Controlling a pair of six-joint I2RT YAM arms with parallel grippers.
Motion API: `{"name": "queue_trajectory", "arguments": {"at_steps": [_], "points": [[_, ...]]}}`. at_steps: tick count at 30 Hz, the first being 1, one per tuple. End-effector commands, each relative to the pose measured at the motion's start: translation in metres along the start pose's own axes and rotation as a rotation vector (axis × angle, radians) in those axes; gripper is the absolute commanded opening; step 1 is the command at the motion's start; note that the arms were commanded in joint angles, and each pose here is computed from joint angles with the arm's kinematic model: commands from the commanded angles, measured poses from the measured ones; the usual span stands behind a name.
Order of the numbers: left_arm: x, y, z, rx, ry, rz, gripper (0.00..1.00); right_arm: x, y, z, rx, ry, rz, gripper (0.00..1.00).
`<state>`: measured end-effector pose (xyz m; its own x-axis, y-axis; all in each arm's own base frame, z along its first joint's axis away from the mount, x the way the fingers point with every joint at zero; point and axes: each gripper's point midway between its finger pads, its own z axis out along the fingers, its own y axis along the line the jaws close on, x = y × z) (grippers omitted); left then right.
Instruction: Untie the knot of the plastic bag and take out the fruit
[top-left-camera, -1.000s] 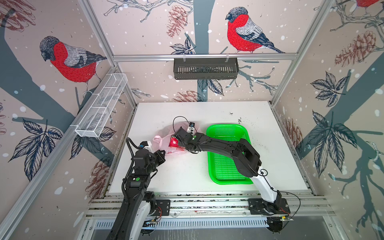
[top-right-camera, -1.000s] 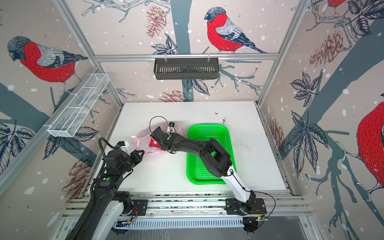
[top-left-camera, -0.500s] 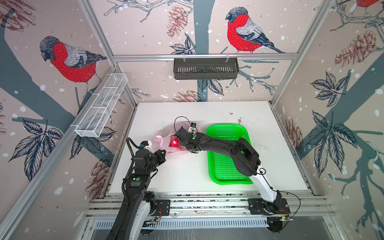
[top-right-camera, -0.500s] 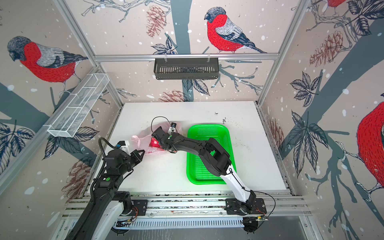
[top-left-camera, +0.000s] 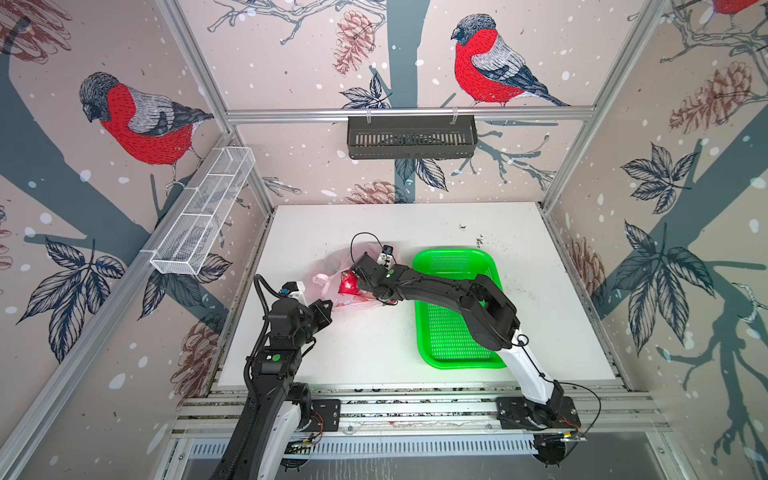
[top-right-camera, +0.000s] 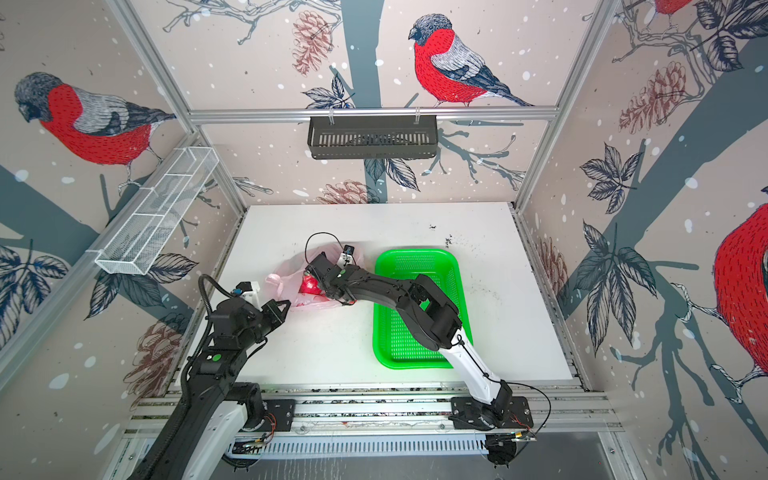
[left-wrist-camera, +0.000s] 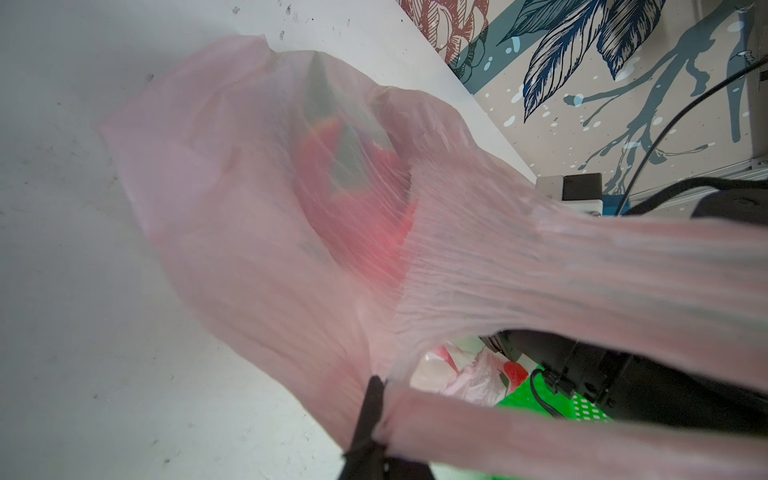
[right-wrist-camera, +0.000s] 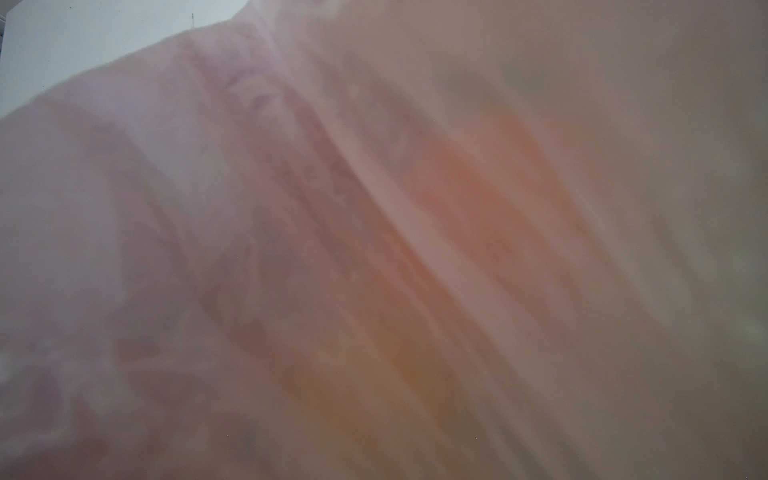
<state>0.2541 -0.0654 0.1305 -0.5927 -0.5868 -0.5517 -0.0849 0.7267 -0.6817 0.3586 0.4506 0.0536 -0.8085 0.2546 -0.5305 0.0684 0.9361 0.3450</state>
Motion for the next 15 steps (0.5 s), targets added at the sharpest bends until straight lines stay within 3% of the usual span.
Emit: {"name": "queue_trajectory", "arguments": {"at_steps": [1,15], "points": [[-0.0063,-0.0051,0.0004,0.022,-0.028,0.028,0.0,0.0011,-0.0008,0.0018,0.002,0.005,0.006,0.8],[-0.0069,-0.0049,0.0006,0.02,-0.03,0.031,0.0,-0.0011,-0.0006,-0.0009,-0.01,0.002,0.008,0.71]]}}
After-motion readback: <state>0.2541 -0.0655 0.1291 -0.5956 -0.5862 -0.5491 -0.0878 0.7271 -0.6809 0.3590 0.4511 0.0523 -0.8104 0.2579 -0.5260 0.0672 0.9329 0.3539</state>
